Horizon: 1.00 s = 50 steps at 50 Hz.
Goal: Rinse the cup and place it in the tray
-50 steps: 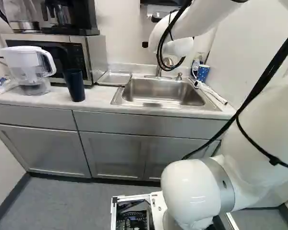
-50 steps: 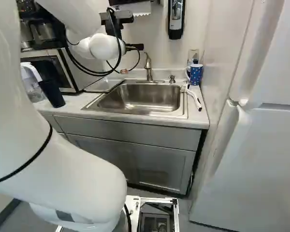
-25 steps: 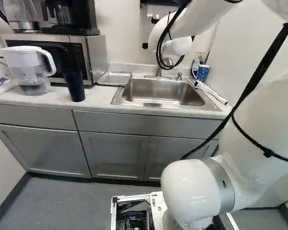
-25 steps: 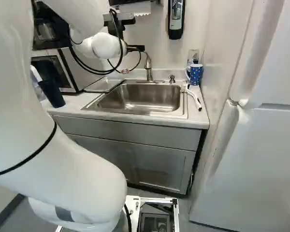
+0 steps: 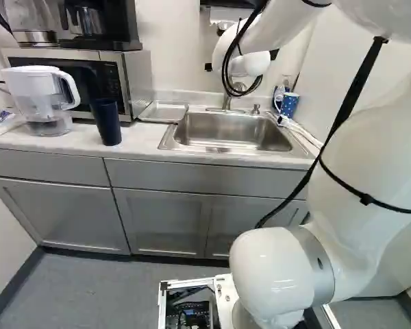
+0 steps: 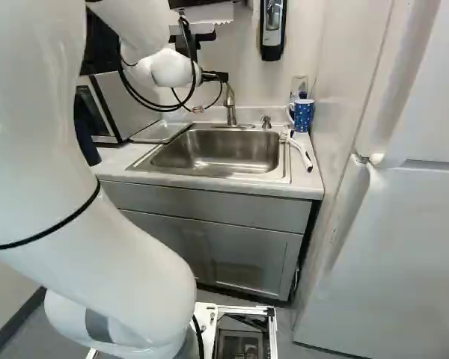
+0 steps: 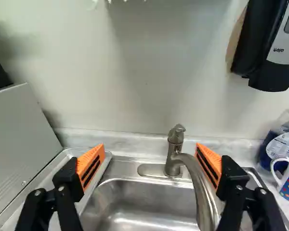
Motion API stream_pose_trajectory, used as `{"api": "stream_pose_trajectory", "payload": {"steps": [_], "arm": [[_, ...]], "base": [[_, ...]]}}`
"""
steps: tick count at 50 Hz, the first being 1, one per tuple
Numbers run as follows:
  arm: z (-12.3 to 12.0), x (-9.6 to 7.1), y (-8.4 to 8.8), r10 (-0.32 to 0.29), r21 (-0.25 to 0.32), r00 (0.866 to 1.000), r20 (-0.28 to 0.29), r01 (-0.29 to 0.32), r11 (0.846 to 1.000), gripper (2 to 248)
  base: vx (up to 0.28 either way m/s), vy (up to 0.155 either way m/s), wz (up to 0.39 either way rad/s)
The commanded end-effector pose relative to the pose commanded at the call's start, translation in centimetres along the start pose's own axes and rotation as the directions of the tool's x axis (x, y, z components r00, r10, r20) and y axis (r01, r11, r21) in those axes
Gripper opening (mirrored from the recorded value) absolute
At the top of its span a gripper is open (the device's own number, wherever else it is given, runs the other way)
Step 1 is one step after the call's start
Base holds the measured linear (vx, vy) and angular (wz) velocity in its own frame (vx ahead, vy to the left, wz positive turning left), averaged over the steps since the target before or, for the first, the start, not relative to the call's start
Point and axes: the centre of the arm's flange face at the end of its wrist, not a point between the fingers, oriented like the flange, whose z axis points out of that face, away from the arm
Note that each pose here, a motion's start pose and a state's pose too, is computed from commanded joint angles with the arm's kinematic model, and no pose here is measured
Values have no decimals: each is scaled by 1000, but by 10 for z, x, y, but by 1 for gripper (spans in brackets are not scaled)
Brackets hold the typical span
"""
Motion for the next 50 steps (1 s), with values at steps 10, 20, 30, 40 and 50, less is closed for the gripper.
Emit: {"api": "stream_pose_trajectory", "payload": {"steps": [10,20,30,40,50], "arm": [[14,0,3,10,-8,1000,23,-10,1000,247],[29,1,4,20,-15,999,47,-20,1000,247],[43,1,4,30,-18,997,66,-29,999,247],[58,1,4,38,-21,996,81,-36,999,247],[74,2,4,38,-20,995,94,-36,999,247]], "base": [[0,0,0],[0,0,0],[0,0,0],[0,0,0],[0,0,0]]}}
